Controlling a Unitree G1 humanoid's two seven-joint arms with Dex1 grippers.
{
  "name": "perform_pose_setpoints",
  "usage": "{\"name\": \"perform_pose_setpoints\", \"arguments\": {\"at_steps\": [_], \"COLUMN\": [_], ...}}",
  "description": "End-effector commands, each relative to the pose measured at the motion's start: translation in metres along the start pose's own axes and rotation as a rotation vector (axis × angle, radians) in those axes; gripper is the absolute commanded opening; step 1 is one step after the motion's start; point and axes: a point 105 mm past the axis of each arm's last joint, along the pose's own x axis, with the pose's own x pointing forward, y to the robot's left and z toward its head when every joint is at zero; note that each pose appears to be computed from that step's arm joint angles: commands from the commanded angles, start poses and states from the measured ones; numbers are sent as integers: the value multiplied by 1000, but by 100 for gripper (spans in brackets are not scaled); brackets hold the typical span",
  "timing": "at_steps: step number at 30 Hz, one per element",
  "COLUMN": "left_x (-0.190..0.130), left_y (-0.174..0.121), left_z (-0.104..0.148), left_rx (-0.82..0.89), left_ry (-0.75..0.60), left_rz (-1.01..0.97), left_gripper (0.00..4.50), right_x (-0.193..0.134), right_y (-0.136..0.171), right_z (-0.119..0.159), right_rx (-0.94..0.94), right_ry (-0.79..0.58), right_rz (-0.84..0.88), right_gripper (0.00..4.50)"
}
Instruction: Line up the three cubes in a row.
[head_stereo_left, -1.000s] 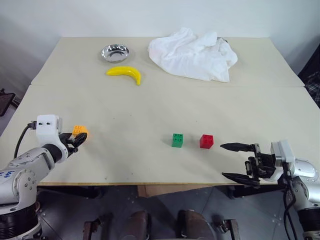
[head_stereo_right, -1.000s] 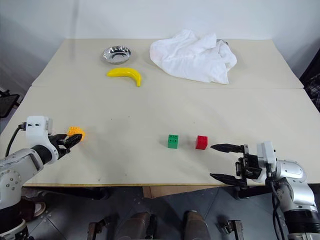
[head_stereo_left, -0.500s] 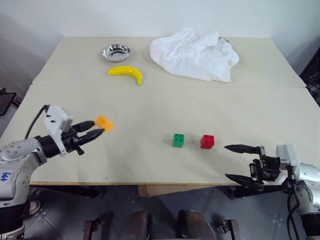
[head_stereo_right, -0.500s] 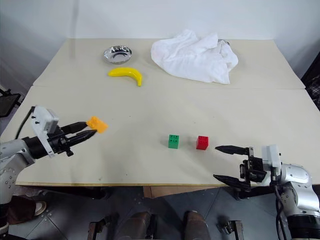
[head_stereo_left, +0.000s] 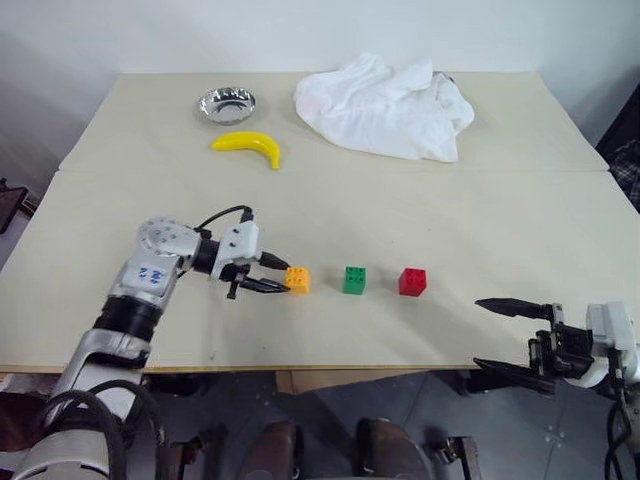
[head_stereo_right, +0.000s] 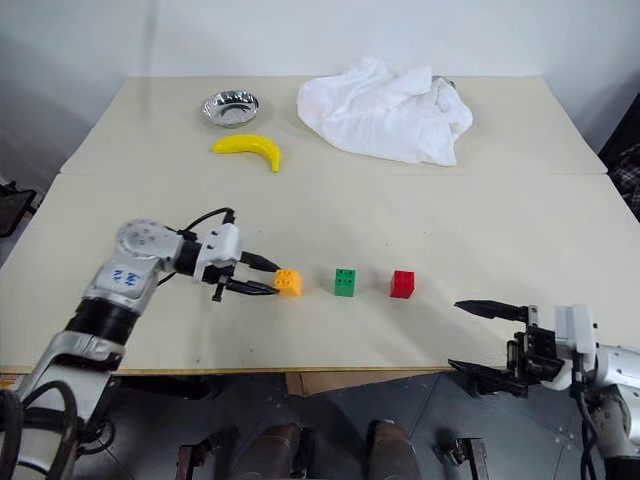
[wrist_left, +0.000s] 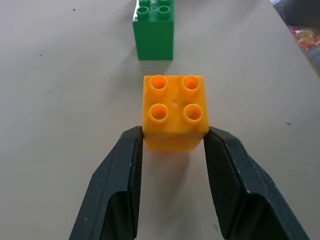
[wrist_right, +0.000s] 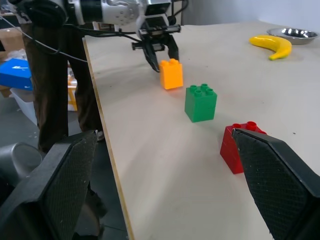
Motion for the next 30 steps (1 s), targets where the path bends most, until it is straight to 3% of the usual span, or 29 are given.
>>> {"name": "perform_pose_setpoints", "arguments": {"at_steps": [1, 15, 16, 21, 26, 30], "left_x": [3, 8, 8, -6, -45, -87], "left_y": [4, 5, 6, 10, -6, -40], "left_z": [0, -4, -2, 10, 6, -13], "left_rx": [14, -32, -29, 6, 9, -66], "left_ry": [15, 30, 15, -64, -92, -70], "left_rz": [-29, -53, -42, 26, 118, 228], "left_gripper": [149, 149, 217, 366, 366, 366], "right_x": [-1, 3, 3, 4, 2, 0], "right_y": [5, 10, 10, 9, 7, 5], "right_z": [10, 9, 8, 9, 8, 7], "right_rx": [-39, -34, -34, -37, -39, -37], "right_ry": [-10, -20, -21, -25, -20, -14], "right_rz": [-4, -22, -21, -19, -23, -13], "right_gripper": [450, 450, 450, 450, 450, 450]}}
